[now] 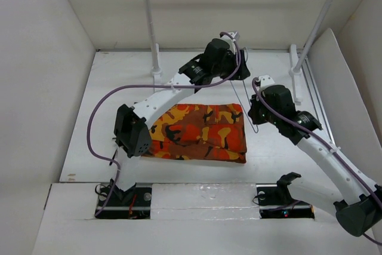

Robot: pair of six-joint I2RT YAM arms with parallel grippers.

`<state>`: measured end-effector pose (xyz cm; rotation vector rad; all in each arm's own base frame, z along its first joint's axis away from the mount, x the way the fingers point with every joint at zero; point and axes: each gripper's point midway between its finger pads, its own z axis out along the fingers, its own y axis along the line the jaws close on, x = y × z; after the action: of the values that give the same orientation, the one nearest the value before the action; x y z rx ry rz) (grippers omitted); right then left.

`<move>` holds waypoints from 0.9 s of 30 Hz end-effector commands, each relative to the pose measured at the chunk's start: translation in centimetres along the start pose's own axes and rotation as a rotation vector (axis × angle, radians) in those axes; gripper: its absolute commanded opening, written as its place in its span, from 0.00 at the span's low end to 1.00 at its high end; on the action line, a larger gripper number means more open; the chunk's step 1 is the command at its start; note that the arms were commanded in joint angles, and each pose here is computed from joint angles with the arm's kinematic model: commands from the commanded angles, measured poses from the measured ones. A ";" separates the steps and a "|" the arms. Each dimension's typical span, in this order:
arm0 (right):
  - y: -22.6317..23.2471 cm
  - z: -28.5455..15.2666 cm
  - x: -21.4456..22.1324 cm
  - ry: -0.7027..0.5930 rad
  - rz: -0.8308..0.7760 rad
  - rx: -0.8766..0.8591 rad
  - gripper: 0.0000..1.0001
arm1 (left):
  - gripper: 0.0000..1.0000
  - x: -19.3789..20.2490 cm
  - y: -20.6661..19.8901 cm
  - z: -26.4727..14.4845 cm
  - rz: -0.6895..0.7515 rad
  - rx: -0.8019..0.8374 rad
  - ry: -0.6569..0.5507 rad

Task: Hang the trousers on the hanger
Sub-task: Pick up the hanger from the clothesline.

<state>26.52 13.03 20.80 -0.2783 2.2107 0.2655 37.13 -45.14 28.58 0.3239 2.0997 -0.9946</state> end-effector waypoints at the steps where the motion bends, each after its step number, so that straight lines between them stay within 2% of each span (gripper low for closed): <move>1: 0.8 -0.1 -0.4 -0.018 0.012 -0.007 0.00 | 0.47 -3.4 -2.6 -1.0 0.008 0.052 -0.097; 3: 0.8 -0.2 -0.2 -0.008 0.004 -0.003 0.00 | 0.34 -3.0 -2.1 -0.2 0.006 0.036 -0.081; 4: 0.6 -0.4 -0.1 -0.008 0.003 0.005 0.00 | 0.21 -2.8 -1.9 0.0 0.005 0.033 -0.076; 7: 0.6 -0.6 0.4 0.001 0.005 0.002 0.00 | 0.10 -2.0 -1.3 0.6 -0.008 0.020 -0.064; 8: 0.5 -0.6 0.8 0.006 0.005 0.005 0.00 | 0.00 -1.4 -0.8 0.8 -0.011 0.012 -0.053; 13: -0.2 -1.2 2.6 0.036 0.000 0.019 0.09 | 0.00 0.2 -0.2 0.4 -0.068 0.022 -0.056; 14: -0.1 -1.5 2.8 0.038 0.003 0.012 0.13 | 0.00 2.3 1.0 0.7 -0.089 0.009 -0.025; 15: -0.2 -2.1 3.0 0.036 0.002 0.010 0.12 | 0.00 1.5 -0.1 -0.1 -0.099 0.060 -0.063; 16: 0.0 -2.4 3.1 0.038 0.003 -0.002 0.01 | 0.00 1.9 -0.1 -0.1 -0.137 0.076 -0.065; 17: 0.3 -2.7 3.2 0.031 0.000 -0.018 0.00 | 0.00 3.1 0.3 0.3 -0.157 0.081 -0.041; 20: 0.4 -2.8 3.4 0.007 0.003 -0.036 0.00 | 0.00 4.9 -0.5 1.3 -0.167 0.098 0.006; 27: 0.5 -1.3 5.9 0.083 0.001 -0.042 0.00 | 0.00 6.9 -0.3 2.1 -0.174 0.103 0.060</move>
<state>22.09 11.48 17.54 -0.2832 2.2884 0.2513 33.96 -46.77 21.21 0.2148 2.2156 -1.1364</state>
